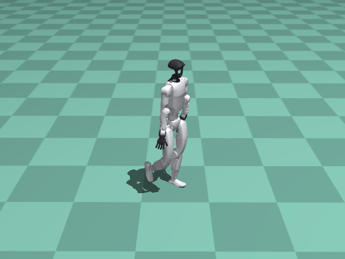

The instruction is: In place motions

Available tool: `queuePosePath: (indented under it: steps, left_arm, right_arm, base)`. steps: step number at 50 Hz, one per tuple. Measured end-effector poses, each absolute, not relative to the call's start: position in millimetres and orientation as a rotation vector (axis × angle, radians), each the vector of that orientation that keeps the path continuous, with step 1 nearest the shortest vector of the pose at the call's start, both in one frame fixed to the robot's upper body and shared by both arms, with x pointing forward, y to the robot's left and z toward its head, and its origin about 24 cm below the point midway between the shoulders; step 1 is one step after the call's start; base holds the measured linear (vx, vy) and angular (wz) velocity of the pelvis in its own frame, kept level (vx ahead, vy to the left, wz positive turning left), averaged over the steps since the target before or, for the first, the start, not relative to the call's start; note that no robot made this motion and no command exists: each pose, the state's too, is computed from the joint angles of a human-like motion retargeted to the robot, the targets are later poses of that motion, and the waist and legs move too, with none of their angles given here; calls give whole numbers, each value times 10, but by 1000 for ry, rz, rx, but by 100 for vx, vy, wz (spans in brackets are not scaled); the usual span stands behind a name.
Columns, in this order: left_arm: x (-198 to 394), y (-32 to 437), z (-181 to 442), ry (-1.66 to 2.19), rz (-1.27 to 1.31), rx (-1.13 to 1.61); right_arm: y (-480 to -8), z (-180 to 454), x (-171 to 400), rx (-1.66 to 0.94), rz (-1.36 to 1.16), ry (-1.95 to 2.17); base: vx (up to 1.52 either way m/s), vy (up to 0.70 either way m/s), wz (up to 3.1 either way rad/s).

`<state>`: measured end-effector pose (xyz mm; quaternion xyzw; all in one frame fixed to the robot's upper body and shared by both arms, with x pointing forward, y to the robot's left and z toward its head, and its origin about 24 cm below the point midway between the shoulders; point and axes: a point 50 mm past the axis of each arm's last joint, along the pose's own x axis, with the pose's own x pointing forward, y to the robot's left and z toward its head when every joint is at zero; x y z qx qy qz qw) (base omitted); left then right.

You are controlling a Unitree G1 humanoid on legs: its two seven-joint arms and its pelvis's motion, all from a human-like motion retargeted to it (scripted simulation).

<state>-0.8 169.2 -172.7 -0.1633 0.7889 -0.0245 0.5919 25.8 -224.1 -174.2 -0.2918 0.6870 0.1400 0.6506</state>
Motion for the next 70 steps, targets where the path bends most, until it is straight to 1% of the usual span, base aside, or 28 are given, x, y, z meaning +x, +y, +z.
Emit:
queuePosePath:
  steps: [5,9,12,15,18,20,25,28,33,37,43,47,51,55,58,60,63,66,70]
  left_arm:
    - [570,1897,-1694,1729,-152,-117]
    - [1046,1936,-1638,1567,-166,55]
    - [1293,1868,-1597,1461,-151,95]
    - [1374,1747,-1590,1410,-174,70]
    - [1250,1615,-1633,1444,-212,15]
    - [1059,1547,-1681,1501,-229,-22]
    - [232,1376,-1778,1746,-204,-135]
    - [-93,1329,-1761,1845,-152,-215]
    - [-301,1358,-1723,1934,-91,-346]
    - [-317,1356,-1733,1900,-39,-434]
    - [-344,1319,-1729,1879,-17,-530]
    - [-488,1313,-1710,1911,-3,-549]
    - [-643,1268,-1668,1971,-2,-590]
    - [-646,1215,-1641,2000,-25,-662]
    - [-461,1232,-1685,1923,-39,-647]
    - [-323,1267,-1720,1859,-39,-600]
    - [-127,1414,-1746,1839,-20,-457]
    - [101,1556,-1747,1823,-57,-316]
    - [485,1687,-1724,1741,-141,-201]
  right_arm:
    - [-2168,-1754,348,-509,292,1507]
    - [-2136,-1757,378,-488,311,1480]
    - [-2125,-1763,323,-509,340,1487]
    - [-2134,-1767,186,-533,373,1532]
    - [-2166,-1760,26,-544,401,1605]
    - [-2193,-1748,-95,-545,402,1659]
    - [-2288,-1700,-325,-520,325,1768]
    - [-2297,-1711,-199,-477,215,1730]
    - [-2279,-1730,214,-408,138,1588]
    - [-2246,-1708,611,-431,207,1465]
    - [-2181,-1614,1133,-550,382,1289]
    - [-2090,-1598,1229,-624,512,1250]
    - [-2025,-1651,1065,-659,606,1299]
    - [-1984,-1741,651,-624,625,1400]
    - [-2045,-1751,525,-642,532,1444]
    - [-2105,-1742,523,-719,459,1442]
    - [-2153,-1734,539,-789,391,1431]
    - [-2158,-1733,553,-747,368,1404]
    - [-2141,-1744,491,-656,336,1405]
  base:
    - [37,34,96]
    - [47,32,102]
    - [56,27,96]
    - [85,28,62]
    - [81,23,75]
    - [97,23,92]
    - [102,22,43]
    - [73,26,-1]
    - [58,28,-11]
    - [39,26,-91]
    - [46,36,-98]
    - [61,40,-49]
    - [72,52,-9]
    - [73,52,-22]
    - [54,46,-11]
    - [50,48,-138]
    - [47,51,-95]
    - [32,34,246]
    - [51,36,94]
